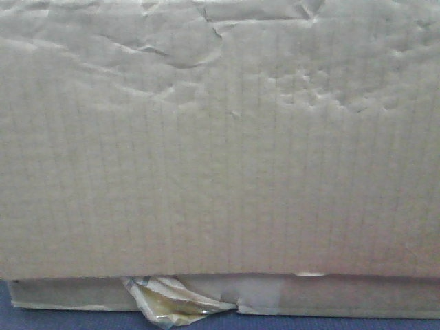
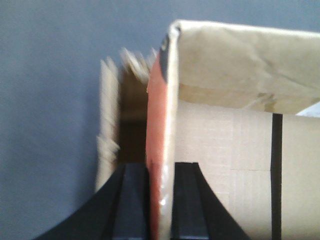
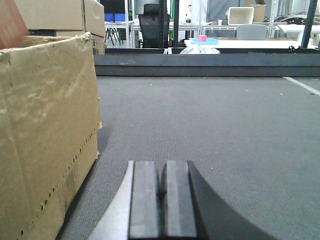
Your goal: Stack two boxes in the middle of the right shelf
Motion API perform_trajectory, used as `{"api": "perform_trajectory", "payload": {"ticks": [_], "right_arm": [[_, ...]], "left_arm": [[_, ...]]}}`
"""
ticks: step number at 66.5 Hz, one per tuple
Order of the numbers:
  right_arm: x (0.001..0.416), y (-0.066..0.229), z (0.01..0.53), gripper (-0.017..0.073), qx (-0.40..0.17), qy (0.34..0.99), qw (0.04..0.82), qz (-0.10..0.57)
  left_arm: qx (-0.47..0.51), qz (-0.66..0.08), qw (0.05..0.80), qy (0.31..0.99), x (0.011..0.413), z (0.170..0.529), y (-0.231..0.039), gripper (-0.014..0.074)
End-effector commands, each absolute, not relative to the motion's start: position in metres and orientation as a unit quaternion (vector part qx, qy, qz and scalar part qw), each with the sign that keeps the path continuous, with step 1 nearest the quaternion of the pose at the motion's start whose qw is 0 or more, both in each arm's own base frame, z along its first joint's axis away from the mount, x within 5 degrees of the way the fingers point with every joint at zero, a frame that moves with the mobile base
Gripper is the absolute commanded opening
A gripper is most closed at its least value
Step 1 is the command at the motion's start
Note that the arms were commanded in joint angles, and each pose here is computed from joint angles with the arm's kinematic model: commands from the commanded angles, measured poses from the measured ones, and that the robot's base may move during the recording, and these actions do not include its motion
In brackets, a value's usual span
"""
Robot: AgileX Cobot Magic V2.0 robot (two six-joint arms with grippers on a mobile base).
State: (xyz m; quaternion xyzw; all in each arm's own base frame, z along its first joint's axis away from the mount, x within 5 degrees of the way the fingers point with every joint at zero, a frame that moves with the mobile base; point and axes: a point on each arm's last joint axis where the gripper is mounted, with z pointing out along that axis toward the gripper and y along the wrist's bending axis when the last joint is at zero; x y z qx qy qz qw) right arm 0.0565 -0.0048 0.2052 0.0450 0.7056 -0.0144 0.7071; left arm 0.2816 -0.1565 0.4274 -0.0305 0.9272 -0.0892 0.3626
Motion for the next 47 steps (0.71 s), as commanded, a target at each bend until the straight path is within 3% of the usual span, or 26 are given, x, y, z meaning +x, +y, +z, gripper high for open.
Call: {"api": "perform_trajectory", "payload": {"ticks": [1, 18, 47], "right_arm": [[0.056, -0.005, 0.208, -0.0162, 0.045, 0.696, 0.716, -0.017], [0.056, -0.005, 0.208, -0.0162, 0.045, 0.696, 0.716, -0.017], [0.056, -0.005, 0.208, -0.0162, 0.045, 0.696, 0.716, -0.017]], "left_arm": [[-0.032, -0.13, 0.355, 0.925, 0.283, 0.411, -0.167, -0.0111], [-0.036, -0.111, 0.32, 0.94, 0.285, 0.366, -0.17, -0.0111], [-0.03, -0.084, 0.294, 0.952, 0.3, 0.337, -0.179, -0.0111]]}}
